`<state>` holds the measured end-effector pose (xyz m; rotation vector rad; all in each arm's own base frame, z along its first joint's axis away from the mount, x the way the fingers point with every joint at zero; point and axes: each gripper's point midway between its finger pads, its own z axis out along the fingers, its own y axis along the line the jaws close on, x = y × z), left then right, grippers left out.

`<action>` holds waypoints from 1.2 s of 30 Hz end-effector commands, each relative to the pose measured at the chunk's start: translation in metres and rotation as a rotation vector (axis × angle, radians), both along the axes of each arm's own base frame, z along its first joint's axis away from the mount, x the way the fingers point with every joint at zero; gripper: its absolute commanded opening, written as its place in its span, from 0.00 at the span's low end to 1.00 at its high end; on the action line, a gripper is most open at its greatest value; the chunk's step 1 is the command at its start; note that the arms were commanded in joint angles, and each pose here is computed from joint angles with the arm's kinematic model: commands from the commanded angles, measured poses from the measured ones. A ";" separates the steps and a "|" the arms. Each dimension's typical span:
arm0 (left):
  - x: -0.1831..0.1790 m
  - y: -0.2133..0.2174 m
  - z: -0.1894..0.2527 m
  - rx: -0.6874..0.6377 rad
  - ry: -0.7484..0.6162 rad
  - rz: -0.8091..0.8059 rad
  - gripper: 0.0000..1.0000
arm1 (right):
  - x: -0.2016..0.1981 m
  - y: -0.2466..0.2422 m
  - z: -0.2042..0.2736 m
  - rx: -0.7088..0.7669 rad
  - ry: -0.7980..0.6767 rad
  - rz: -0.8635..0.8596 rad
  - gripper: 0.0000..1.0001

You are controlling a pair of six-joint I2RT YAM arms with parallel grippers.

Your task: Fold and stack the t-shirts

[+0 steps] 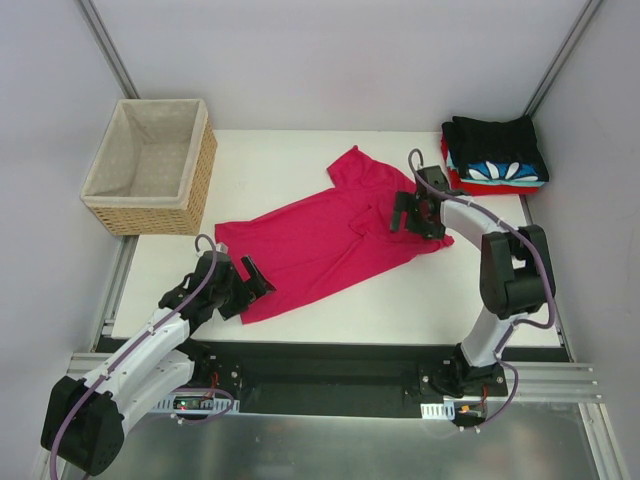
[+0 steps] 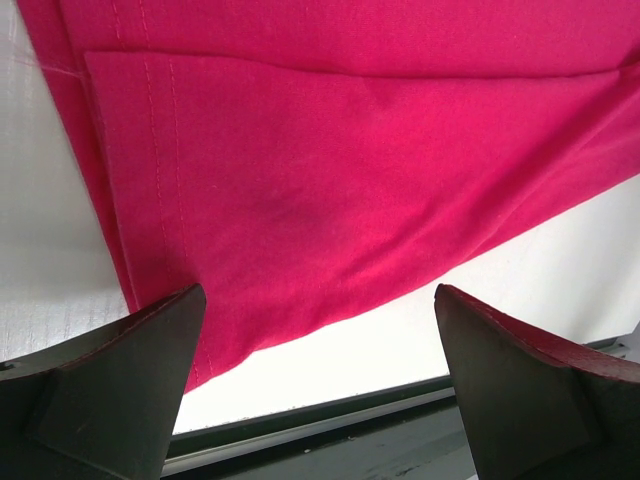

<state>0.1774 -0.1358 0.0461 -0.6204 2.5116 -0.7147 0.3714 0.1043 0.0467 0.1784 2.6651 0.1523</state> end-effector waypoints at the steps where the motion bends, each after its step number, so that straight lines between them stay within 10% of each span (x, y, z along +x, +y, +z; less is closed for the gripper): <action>1: 0.005 0.002 0.007 0.025 -0.030 -0.001 0.99 | 0.027 -0.009 0.011 0.004 -0.048 -0.033 0.97; 36: 0.010 0.002 0.021 0.031 -0.050 -0.010 0.99 | 0.026 -0.046 0.042 0.030 -0.101 -0.128 0.97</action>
